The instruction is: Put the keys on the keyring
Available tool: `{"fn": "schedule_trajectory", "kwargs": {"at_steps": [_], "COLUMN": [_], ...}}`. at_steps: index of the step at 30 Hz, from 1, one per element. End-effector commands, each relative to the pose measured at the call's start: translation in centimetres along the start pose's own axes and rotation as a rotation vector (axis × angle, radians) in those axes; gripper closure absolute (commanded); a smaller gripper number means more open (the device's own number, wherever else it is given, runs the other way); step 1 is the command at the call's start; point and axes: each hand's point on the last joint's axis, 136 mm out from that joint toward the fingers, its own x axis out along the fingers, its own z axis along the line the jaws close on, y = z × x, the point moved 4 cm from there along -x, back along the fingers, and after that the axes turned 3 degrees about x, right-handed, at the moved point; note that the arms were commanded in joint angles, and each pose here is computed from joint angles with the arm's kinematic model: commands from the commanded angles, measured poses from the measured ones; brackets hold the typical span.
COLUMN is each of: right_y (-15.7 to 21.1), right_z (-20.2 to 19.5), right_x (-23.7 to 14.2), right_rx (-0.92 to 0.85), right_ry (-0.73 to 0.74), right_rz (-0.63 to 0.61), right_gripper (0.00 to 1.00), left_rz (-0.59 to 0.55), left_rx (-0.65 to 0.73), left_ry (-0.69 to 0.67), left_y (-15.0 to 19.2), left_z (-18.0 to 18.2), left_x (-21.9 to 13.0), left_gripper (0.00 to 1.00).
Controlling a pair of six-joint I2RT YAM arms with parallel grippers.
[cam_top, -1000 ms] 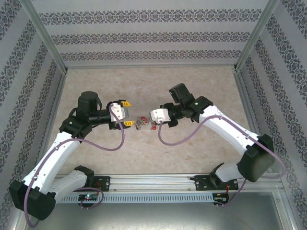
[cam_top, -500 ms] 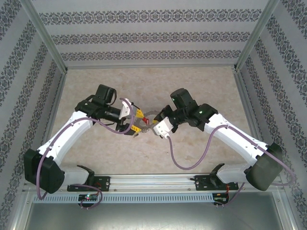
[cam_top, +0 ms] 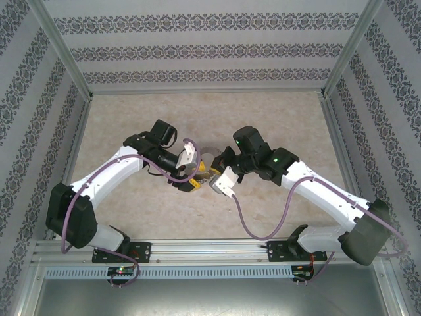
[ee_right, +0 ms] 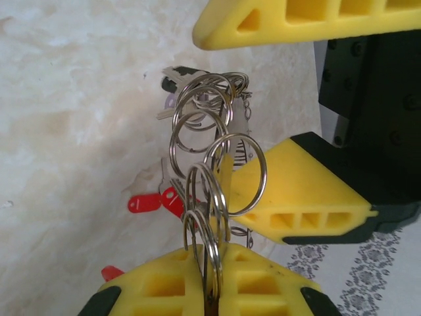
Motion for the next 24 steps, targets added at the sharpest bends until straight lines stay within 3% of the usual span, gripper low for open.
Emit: {"fn": "schedule_trajectory", "kwargs": {"at_steps": [1,7,24], "right_y": [-0.2,-0.4,-0.1], "right_z": [-1.3,-1.4,-1.0], "right_x": [-0.7,-0.9,-0.6], "right_rx": [-0.076,-0.085,-0.017], "right_ry": [0.066,0.073,0.043], "right_rz": [0.012,0.005,0.0], "right_gripper": [1.0,1.0,0.98], "left_rz": [0.011,0.052,0.042], "left_rx": [-0.012,-0.022,0.037], "left_ry": [0.039,0.05,0.018], "left_y": [0.0,0.5,-0.6], "left_z": [-0.5,-0.5,-0.6], "left_x": [0.4,1.1,1.1], "left_gripper": [0.35,0.38,0.74]}}
